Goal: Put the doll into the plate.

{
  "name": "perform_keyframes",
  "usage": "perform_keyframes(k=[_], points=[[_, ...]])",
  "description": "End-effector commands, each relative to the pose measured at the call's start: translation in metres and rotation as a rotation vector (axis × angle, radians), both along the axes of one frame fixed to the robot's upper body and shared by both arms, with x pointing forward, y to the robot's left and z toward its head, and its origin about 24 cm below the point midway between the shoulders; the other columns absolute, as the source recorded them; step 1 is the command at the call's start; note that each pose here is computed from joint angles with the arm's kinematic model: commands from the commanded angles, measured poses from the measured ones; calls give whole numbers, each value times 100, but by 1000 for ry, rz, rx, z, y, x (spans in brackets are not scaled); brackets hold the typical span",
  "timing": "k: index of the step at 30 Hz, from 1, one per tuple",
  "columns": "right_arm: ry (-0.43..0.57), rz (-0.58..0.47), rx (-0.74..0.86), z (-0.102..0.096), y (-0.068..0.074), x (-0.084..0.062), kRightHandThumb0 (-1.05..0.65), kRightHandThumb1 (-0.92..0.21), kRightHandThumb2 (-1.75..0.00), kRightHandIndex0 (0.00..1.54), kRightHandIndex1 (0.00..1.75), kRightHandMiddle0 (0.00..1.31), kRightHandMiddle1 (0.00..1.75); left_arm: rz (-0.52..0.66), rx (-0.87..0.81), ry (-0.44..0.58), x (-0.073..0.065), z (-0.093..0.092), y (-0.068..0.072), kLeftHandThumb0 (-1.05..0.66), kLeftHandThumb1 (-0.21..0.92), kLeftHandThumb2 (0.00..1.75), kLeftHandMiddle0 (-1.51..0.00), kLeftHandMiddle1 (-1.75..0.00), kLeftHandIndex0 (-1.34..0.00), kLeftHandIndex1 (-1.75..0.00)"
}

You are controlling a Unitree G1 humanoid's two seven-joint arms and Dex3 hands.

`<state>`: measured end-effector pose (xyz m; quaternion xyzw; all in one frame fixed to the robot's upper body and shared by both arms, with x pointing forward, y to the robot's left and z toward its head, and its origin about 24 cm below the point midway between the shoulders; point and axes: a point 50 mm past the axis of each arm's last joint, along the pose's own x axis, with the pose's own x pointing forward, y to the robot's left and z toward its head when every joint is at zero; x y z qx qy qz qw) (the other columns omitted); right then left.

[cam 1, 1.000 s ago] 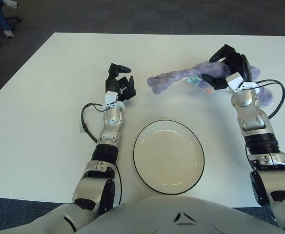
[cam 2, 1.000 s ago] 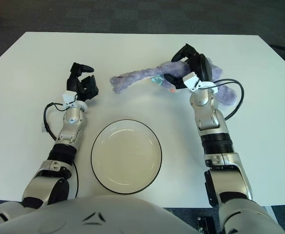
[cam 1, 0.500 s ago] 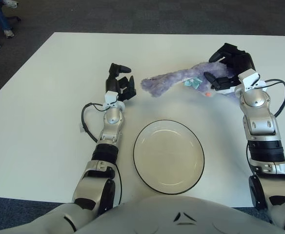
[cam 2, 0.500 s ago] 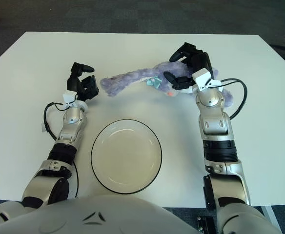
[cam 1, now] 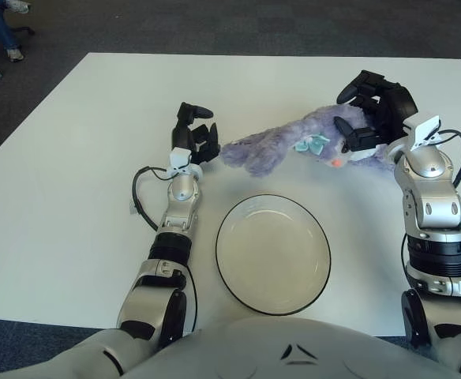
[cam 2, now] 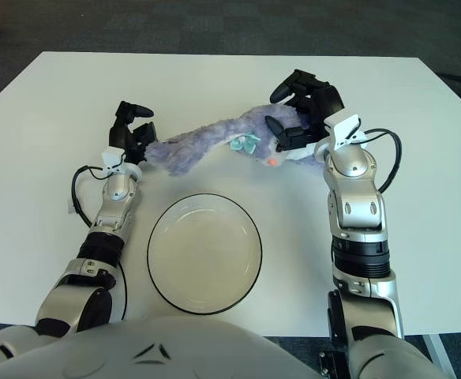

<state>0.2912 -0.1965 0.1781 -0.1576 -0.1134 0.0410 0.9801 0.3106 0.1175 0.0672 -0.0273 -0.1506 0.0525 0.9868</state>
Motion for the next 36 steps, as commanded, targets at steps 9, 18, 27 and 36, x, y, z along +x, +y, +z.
perform_keyframes(k=[9,18,27,36], points=[[80,82,85,6,6,-17,-1,-13,-139,84,162,68,142,-8,-6,70,-7,-20,3,-39,63,92,-109,-175,-37,-175],[111,150,151,11,13,-29,-1,-11,-143,83,167,69,143,-4,-3,69,-7,-21,3,-39,63,91,-107,-175,-37,-175],[87,146,97,14,12,-33,-1,-9,-144,86,164,71,143,-3,-1,72,-6,-21,3,-39,63,91,-108,-175,-37,-175],[64,65,61,11,6,-30,-1,-10,-140,89,156,70,141,-2,3,74,-6,-21,3,-39,64,91,-109,-175,-37,-175]])
